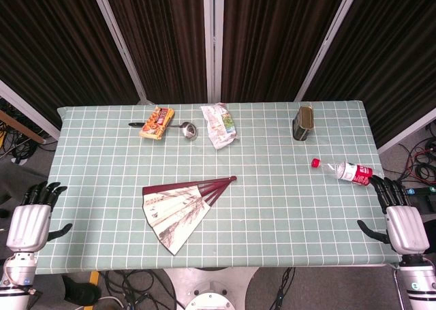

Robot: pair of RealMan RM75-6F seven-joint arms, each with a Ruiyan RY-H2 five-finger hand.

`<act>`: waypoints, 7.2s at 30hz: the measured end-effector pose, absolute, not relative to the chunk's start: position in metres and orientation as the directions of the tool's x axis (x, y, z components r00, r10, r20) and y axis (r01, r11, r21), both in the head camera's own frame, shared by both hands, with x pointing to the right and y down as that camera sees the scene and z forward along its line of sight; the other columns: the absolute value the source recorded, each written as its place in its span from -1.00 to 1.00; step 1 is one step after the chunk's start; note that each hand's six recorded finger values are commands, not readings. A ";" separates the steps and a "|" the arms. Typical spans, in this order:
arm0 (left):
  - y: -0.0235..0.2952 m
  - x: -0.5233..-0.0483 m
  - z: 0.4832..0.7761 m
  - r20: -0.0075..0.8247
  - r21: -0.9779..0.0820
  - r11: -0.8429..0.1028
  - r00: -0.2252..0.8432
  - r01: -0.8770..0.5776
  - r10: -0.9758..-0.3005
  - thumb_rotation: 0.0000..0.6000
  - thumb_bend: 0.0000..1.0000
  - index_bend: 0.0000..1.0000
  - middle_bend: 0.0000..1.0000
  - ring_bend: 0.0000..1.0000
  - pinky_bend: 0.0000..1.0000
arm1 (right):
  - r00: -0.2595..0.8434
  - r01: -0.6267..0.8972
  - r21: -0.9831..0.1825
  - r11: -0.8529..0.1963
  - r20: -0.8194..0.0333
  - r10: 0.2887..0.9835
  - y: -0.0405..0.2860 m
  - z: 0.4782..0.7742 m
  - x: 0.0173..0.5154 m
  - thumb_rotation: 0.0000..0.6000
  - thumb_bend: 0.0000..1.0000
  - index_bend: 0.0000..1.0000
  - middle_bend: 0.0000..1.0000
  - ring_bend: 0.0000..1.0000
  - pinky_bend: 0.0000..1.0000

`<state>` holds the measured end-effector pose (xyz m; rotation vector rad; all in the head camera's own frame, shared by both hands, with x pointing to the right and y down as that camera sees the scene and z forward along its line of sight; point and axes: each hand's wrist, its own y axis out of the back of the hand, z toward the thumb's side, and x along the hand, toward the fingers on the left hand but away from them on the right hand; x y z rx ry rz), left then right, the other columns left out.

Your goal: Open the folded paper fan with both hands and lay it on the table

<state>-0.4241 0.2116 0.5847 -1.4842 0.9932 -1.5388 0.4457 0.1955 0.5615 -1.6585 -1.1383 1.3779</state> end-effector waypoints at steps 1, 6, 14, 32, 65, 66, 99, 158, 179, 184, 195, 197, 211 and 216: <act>0.212 -0.424 0.585 0.398 -0.917 -0.399 -0.036 0.007 -0.917 1.00 -1.00 -0.56 -0.69 -0.80 -0.74 | 0.054 0.195 -0.906 -0.377 -0.373 0.926 0.195 0.561 0.445 1.00 -0.76 -1.00 -0.88 -1.00 -1.00; 0.213 -0.426 0.584 0.395 -0.919 -0.395 -0.043 0.005 -0.918 1.00 -1.00 -0.56 -0.69 -0.80 -0.74 | 0.047 0.203 -0.906 -0.370 -0.369 0.928 0.196 0.559 0.446 1.00 -0.76 -1.00 -0.88 -1.00 -1.00; 0.210 -0.420 0.581 0.390 -0.921 -0.390 -0.027 -0.001 -0.921 1.00 -1.00 -0.56 -0.69 -0.80 -0.74 | 0.043 0.211 -0.908 -0.363 -0.363 0.931 0.198 0.555 0.450 1.00 -0.76 -1.00 -0.88 -1.00 -1.00; 0.102 -0.298 0.625 0.516 -0.809 -0.583 0.385 -0.075 -0.766 1.00 -0.76 -0.41 -0.49 -0.54 -0.31 | 0.089 0.181 -0.919 -0.349 -0.338 0.937 0.170 0.546 0.437 1.00 -0.76 -1.00 -0.89 -1.00 -1.00; 0.069 -0.144 0.763 0.838 -0.457 -0.888 0.364 0.059 -0.407 1.00 -0.34 -0.39 -0.34 -0.31 -0.14 | 0.018 0.181 -0.918 -0.354 -0.357 0.934 0.174 0.548 0.457 1.00 -0.76 -1.00 -0.89 -1.00 -1.00; 0.068 -0.144 0.763 0.838 -0.457 -0.887 0.362 0.060 -0.407 1.00 -0.33 -0.39 -0.33 -0.31 -0.14 | 0.017 0.181 -0.918 -0.354 -0.357 0.934 0.174 0.548 0.457 1.00 -0.76 -1.00 -0.89 -1.00 -1.00; 0.078 -0.146 0.778 0.823 -0.496 -0.864 0.359 0.080 -0.440 1.00 -0.34 0.19 0.26 0.28 0.47 | -0.030 0.196 -0.924 -0.329 -0.341 0.940 0.173 0.549 0.470 1.00 -0.74 -1.00 -0.89 -1.00 -1.00; 0.057 -0.147 0.512 0.135 -0.669 -0.568 0.673 -0.479 -0.727 1.00 -0.34 0.28 0.38 0.40 0.60 | 0.634 0.513 -0.189 -0.837 -0.574 0.518 0.074 0.642 0.170 1.00 -0.17 -0.35 -0.56 -0.91 -0.90; 0.057 -0.196 0.550 0.094 -0.930 -0.289 0.613 -0.227 -0.784 1.00 -0.34 0.27 0.37 0.37 0.52 | 0.449 0.279 -0.787 -0.551 -0.401 0.799 0.030 0.622 0.212 1.00 0.21 0.38 -0.29 -0.70 -0.90; 0.063 -0.199 0.555 0.044 -0.970 -0.182 0.627 -0.158 -0.778 1.00 -0.34 0.27 0.37 0.36 0.51 | 0.387 0.184 -0.905 -0.383 -0.291 0.875 0.022 0.614 0.229 1.00 0.21 0.39 -0.29 -0.70 -0.90; 0.079 -0.198 0.571 -0.062 -0.997 0.069 0.653 -0.015 -0.755 1.00 -0.35 0.23 0.32 0.34 0.49 | 0.353 0.088 -0.988 -0.127 -0.088 0.931 0.027 0.615 0.245 1.00 0.21 0.36 -0.31 -0.70 -0.93; 0.081 -0.197 0.571 -0.096 -0.992 0.129 0.656 0.003 -0.748 1.00 -0.35 0.21 0.32 0.33 0.48 | 0.348 0.093 -0.992 -0.079 -0.042 0.937 0.030 0.614 0.247 1.00 0.21 0.35 -0.31 -0.70 -0.95; 0.101 -0.185 0.615 -0.090 -0.958 0.255 0.703 0.134 -0.706 1.00 -0.48 0.02 0.10 0.10 0.31 | 0.347 0.047 -0.997 0.063 0.076 0.935 0.049 0.645 0.259 1.00 0.20 0.17 -0.45 -0.80 -1.00; 0.114 -0.180 0.619 -0.032 -0.970 0.194 0.715 0.146 -0.699 1.00 -0.87 -0.21 -0.07 -0.03 0.24 | 0.358 0.042 -0.995 0.085 0.094 0.929 0.062 0.656 0.264 1.00 0.20 0.12 -0.49 -0.85 -1.00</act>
